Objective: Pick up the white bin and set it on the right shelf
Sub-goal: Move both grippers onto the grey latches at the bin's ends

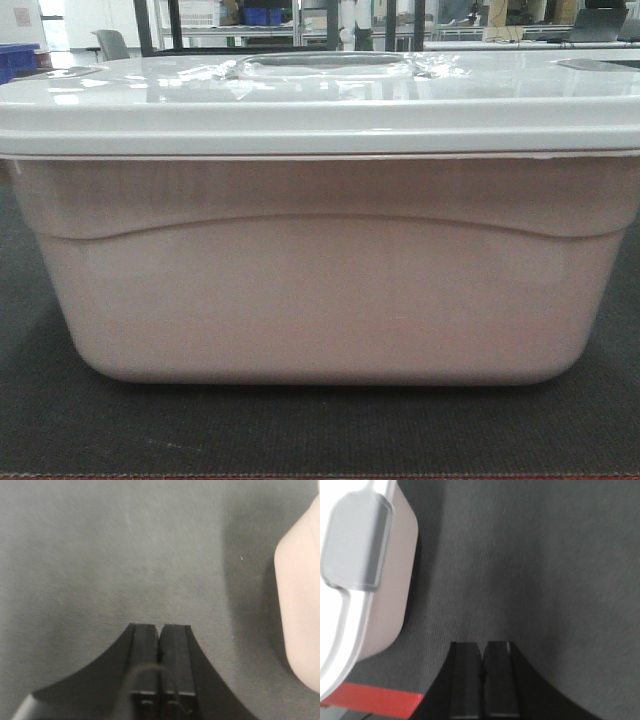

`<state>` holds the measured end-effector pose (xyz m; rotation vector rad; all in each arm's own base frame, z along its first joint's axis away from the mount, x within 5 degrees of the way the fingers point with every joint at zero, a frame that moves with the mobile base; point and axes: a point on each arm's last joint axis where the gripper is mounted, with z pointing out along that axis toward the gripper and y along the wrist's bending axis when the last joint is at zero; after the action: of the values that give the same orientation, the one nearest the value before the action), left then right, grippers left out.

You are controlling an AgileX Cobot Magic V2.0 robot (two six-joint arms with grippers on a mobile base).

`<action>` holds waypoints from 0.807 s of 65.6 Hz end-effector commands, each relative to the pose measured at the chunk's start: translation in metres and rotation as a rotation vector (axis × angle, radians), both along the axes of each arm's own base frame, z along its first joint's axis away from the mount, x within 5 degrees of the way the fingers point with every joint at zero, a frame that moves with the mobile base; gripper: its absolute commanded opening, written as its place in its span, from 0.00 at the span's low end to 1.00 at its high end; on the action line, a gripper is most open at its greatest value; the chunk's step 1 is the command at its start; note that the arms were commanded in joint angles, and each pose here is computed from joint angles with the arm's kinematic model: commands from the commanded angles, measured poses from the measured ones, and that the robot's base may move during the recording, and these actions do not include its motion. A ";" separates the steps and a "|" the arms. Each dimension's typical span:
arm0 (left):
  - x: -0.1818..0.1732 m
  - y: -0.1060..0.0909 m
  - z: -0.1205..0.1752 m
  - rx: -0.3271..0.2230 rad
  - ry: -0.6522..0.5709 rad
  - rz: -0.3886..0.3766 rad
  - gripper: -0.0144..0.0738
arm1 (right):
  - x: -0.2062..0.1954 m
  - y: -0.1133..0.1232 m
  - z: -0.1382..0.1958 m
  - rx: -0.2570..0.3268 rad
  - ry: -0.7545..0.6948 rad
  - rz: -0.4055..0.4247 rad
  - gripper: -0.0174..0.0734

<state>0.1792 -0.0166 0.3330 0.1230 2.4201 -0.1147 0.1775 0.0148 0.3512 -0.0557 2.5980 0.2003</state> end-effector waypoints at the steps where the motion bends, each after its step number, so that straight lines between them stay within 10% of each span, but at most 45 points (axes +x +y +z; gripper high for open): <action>1: 0.014 -0.003 0.010 -0.056 -0.060 0.011 0.03 | 0.009 0.002 0.007 0.020 -0.037 0.003 0.24; 28: 0.061 -0.008 0.010 -0.061 0.169 -0.016 0.03 | 0.052 -0.009 -0.032 0.080 0.176 -0.145 0.24; 53: 0.076 -0.011 -0.008 -0.077 0.255 -0.016 0.04 | 0.061 -0.009 -0.004 0.089 0.072 -0.143 0.27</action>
<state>0.2550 -0.0264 0.3080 0.1155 2.7438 -0.2184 0.2369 0.0061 0.3237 0.1694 2.7614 0.2567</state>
